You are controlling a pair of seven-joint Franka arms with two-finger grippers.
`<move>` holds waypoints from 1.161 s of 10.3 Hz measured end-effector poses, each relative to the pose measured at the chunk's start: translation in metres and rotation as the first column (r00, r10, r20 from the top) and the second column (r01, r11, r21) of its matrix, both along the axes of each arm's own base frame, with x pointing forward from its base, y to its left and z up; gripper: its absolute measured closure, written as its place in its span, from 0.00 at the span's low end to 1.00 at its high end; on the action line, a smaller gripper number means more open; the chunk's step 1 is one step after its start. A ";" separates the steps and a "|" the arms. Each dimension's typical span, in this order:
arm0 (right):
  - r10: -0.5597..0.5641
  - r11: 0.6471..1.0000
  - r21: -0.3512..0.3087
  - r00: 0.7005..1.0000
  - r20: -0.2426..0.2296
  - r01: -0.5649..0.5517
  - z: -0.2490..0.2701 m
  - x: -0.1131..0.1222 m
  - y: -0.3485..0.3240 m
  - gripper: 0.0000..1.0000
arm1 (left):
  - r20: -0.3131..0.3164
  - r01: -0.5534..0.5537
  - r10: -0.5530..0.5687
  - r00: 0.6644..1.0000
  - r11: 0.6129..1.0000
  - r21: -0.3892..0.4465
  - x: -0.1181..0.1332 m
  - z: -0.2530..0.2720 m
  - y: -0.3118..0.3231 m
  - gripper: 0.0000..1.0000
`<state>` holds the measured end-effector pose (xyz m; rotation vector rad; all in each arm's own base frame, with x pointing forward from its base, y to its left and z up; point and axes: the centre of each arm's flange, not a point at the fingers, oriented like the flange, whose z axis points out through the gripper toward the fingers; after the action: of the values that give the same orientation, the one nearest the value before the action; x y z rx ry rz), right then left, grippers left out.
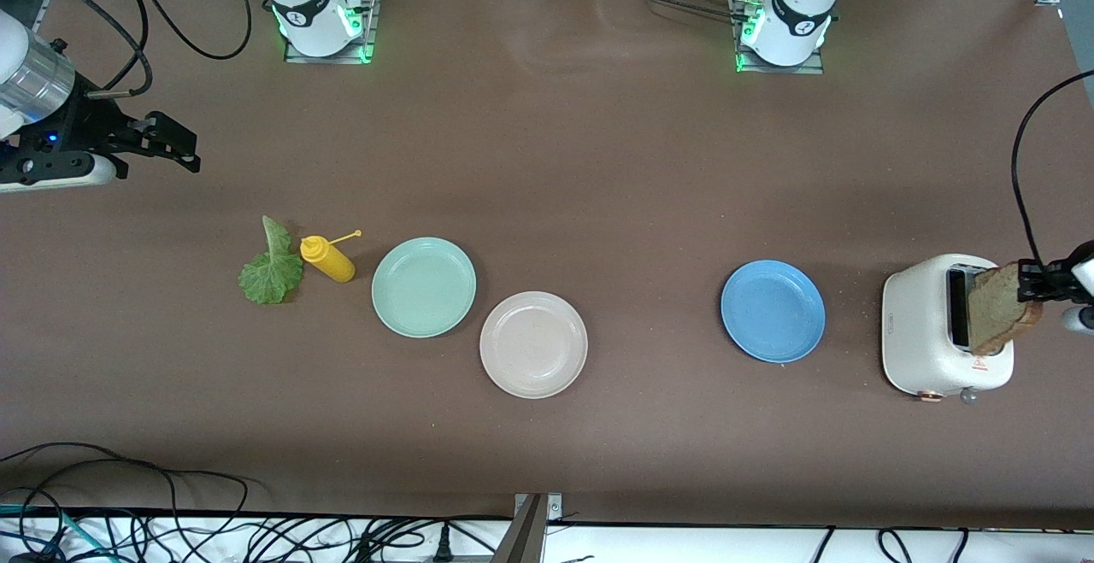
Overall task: Make sandwich on beige plate with both arms
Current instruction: 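Carry the toast slice over the beige plate with the left gripper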
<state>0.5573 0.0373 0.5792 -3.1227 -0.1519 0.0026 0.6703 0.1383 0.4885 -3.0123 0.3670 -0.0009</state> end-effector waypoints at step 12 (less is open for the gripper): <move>-0.060 0.998 -0.011 0.998 0.005 0.060 0.020 -0.002 0.005 0.00 | -0.407 -0.580 0.423 0.809 0.687 -0.439 -0.004 -0.096 -0.371 0.92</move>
<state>0.5550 0.0423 0.5989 -3.1367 -0.0576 -0.0047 0.6663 -0.2332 0.3923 -3.5700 -0.5905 0.4401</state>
